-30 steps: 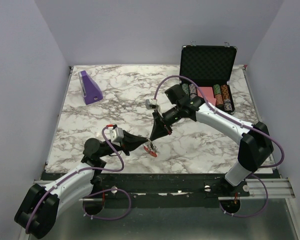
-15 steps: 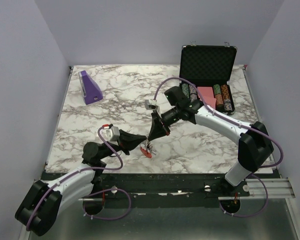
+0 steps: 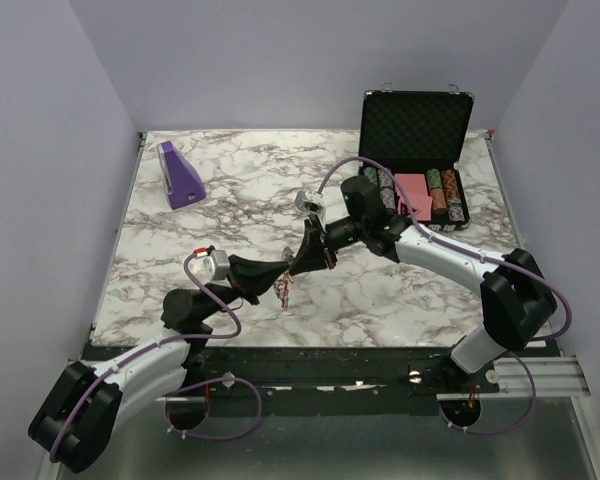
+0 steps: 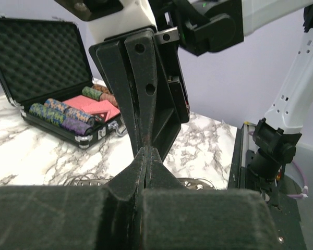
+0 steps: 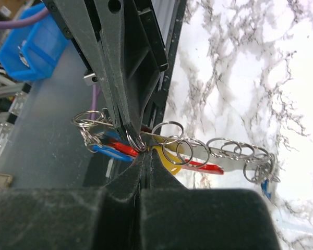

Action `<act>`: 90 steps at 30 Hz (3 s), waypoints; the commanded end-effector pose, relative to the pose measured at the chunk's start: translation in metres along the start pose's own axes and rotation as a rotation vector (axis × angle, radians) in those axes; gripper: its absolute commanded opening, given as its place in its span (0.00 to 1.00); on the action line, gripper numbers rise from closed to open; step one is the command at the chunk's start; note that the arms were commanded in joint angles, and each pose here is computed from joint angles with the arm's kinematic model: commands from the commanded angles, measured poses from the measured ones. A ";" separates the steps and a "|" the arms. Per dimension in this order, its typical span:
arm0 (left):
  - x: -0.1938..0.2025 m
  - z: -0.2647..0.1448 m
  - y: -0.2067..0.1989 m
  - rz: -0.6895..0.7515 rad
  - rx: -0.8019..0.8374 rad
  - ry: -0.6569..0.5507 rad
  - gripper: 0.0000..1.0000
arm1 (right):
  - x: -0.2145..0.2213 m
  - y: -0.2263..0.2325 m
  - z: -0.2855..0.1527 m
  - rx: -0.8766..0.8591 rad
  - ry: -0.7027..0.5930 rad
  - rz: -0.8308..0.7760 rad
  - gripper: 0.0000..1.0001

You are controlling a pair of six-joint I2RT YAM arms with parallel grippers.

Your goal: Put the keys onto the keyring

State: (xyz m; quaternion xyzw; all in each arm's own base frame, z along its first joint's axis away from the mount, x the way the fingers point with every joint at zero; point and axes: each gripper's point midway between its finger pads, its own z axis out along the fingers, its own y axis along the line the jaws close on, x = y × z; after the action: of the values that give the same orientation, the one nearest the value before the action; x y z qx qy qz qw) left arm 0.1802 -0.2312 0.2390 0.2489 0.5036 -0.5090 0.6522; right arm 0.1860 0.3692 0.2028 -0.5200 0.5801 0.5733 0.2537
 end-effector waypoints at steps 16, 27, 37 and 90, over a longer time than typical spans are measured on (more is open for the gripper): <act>-0.021 -0.010 -0.009 0.053 -0.004 -0.116 0.00 | -0.034 0.025 -0.003 -0.078 -0.095 -0.059 0.20; -0.002 -0.017 -0.006 0.034 -0.014 -0.061 0.00 | -0.045 0.029 -0.009 -0.097 -0.096 -0.063 0.29; -0.004 -0.014 -0.007 0.028 -0.007 -0.064 0.00 | -0.041 0.038 -0.003 -0.150 -0.100 -0.058 0.30; 0.018 -0.006 0.006 0.145 -0.123 0.226 0.84 | 0.039 -0.052 -0.128 0.554 1.223 -0.283 0.01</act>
State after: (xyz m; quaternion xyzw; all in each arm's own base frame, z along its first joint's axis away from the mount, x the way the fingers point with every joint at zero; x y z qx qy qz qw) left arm 0.1947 -0.2171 0.1895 0.2172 0.6802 -0.4030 0.5725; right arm 0.2540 0.2866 0.1845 -0.7292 0.6677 0.0477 0.1419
